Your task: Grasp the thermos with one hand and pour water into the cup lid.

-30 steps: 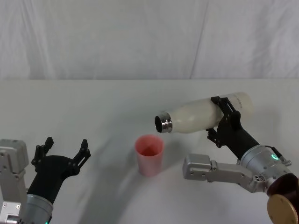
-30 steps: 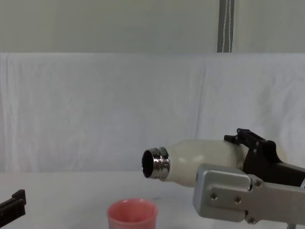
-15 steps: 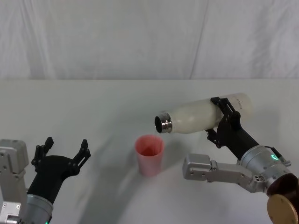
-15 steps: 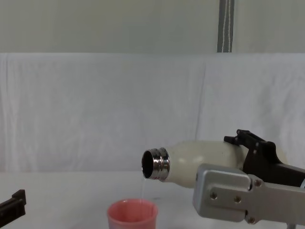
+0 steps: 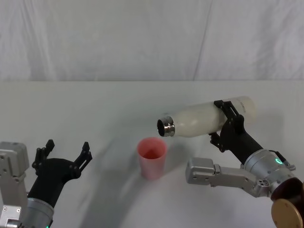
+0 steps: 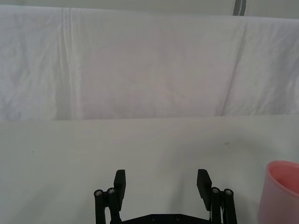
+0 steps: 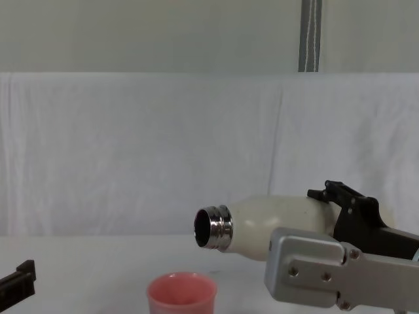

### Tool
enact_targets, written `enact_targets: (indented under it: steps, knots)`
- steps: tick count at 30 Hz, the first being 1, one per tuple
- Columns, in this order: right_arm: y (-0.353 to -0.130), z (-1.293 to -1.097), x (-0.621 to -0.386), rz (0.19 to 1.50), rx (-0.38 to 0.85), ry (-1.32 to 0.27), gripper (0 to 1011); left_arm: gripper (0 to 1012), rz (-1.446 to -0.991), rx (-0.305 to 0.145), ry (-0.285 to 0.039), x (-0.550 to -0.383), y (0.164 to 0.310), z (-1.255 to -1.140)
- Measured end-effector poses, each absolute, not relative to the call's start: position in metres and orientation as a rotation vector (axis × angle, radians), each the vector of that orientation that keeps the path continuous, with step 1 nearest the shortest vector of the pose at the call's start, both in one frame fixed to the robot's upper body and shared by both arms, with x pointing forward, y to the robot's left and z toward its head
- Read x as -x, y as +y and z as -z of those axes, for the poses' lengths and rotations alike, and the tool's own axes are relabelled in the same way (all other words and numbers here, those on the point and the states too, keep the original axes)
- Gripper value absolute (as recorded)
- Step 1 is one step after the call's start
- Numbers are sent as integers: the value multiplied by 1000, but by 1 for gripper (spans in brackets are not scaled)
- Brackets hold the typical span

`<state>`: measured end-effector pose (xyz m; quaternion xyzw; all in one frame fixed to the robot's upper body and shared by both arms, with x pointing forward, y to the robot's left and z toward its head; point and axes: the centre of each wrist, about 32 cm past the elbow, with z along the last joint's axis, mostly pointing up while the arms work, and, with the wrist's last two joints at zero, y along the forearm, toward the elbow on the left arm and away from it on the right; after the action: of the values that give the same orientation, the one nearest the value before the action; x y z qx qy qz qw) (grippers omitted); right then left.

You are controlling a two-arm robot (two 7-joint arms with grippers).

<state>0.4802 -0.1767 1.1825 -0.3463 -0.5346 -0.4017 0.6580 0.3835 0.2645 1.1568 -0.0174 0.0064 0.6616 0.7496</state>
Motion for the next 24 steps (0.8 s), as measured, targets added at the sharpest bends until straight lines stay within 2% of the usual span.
enact_targets:
  steps: [24]
  knots:
    - [-178, -1182, -481, 907, 792, -1225, 951, 1001, -1446, 38, 14, -384, 265, -1157]
